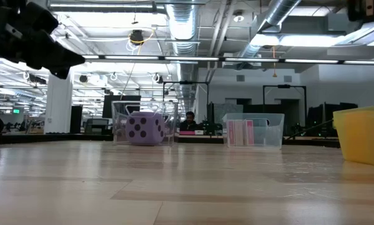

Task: Pick & Place Toys
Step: Put the yellow game piece into the bin

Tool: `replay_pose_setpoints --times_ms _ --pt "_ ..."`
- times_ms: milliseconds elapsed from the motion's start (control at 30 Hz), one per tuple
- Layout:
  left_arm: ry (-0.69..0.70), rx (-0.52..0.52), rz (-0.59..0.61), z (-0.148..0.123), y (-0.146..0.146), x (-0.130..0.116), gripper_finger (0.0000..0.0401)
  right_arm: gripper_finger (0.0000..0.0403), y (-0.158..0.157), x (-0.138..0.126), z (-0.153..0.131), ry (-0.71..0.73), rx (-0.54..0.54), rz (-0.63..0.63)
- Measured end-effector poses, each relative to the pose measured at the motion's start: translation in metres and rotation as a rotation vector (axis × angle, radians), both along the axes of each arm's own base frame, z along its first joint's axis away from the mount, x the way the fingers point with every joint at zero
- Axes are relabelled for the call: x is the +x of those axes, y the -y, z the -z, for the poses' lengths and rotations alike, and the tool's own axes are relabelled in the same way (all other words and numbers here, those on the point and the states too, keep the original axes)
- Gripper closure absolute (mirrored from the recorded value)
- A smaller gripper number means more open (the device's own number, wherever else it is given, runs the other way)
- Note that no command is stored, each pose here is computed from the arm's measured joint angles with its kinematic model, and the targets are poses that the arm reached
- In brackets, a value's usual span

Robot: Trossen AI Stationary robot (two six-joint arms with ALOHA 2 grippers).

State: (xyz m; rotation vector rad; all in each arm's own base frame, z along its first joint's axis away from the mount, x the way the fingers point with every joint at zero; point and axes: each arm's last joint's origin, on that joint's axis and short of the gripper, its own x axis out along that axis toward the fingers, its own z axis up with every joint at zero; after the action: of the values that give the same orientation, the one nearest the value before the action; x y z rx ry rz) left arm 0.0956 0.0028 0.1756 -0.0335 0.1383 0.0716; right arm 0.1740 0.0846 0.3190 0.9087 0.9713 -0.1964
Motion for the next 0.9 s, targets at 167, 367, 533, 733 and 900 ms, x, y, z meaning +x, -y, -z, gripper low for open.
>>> replay_pose_setpoints --times_ms 167,367,533,733,900 --pt "-0.017 -0.028 -0.009 0.002 0.000 -0.002 0.0400 0.0315 -0.009 -0.002 0.001 -0.006 0.016 -0.042" --pt "-0.015 -0.030 -0.015 0.002 0.000 -0.002 0.0398 0.0315 -0.028 -0.006 0.008 -0.072 0.024 -0.094" --pt "-0.012 -0.073 -0.038 0.002 -0.001 -0.002 0.0400 0.0315 -0.048 -0.010 0.023 -0.189 -0.001 -0.111" --pt "-0.014 -0.074 -0.039 0.002 -0.001 -0.002 0.0398 0.0315 -0.068 -0.025 0.031 -0.268 -0.041 -0.178" --pt "-0.016 -0.070 -0.041 0.003 -0.001 -0.002 0.0398 0.0315 -0.072 -0.046 0.035 -0.331 -0.163 -0.265"
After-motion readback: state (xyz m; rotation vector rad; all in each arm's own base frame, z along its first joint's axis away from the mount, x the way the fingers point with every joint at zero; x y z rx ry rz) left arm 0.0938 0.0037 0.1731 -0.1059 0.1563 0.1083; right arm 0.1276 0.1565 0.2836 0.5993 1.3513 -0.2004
